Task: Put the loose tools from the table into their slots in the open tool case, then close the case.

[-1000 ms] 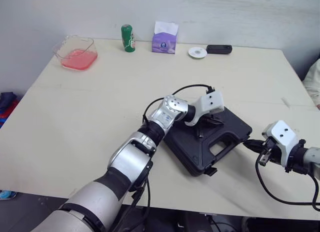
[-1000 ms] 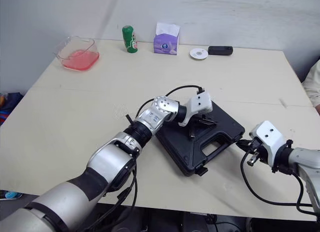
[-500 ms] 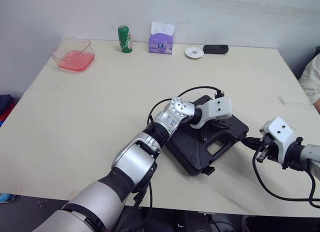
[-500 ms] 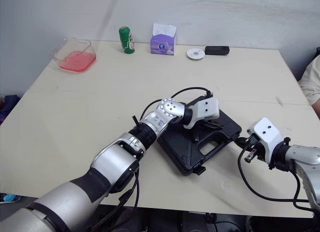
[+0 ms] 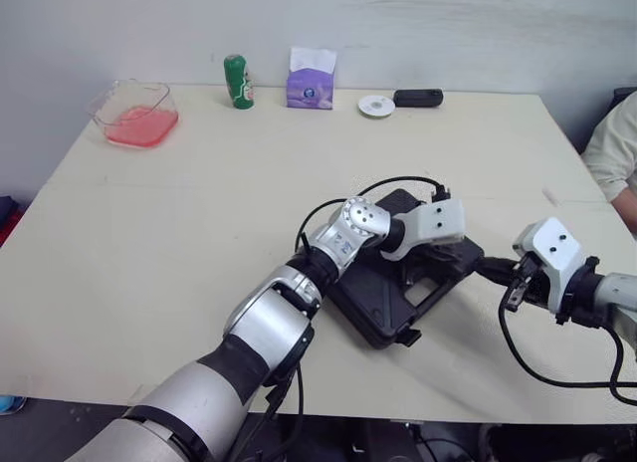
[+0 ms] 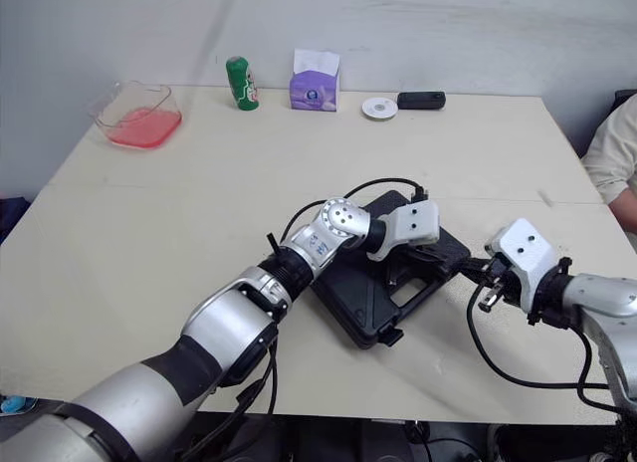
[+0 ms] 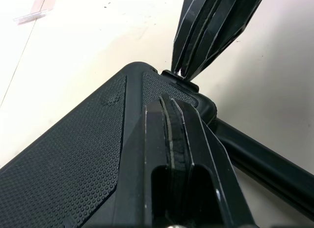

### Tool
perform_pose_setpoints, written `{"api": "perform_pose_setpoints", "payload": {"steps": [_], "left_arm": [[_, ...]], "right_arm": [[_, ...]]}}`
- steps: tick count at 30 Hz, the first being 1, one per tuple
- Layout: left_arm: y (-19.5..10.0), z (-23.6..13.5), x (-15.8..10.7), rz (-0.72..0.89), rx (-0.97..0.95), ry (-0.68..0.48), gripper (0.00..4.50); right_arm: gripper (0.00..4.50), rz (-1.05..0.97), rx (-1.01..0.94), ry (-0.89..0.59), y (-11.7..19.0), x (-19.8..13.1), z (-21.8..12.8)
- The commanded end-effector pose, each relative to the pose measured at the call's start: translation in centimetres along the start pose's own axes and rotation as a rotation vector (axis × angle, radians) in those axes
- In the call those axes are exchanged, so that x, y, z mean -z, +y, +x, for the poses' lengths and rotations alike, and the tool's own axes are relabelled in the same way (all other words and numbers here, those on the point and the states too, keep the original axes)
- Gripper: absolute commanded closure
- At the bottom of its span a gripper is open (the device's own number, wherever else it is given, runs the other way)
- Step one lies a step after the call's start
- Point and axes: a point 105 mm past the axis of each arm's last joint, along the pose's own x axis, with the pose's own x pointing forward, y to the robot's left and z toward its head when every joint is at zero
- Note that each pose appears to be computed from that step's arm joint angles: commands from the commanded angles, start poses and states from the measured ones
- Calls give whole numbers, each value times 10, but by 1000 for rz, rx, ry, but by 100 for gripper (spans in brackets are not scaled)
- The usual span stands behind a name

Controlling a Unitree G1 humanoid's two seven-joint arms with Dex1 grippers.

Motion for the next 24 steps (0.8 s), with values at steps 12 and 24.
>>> {"api": "perform_pose_setpoints", "payload": {"steps": [12, 24], "left_arm": [[-3, -8, 39, -83, -16, 126, 450], [-3, -6, 37, -91, -17, 118, 450]], "right_arm": [[441, 4, 11, 76, -6, 14, -32], [441, 19, -9, 30, 4, 15, 5]]}}
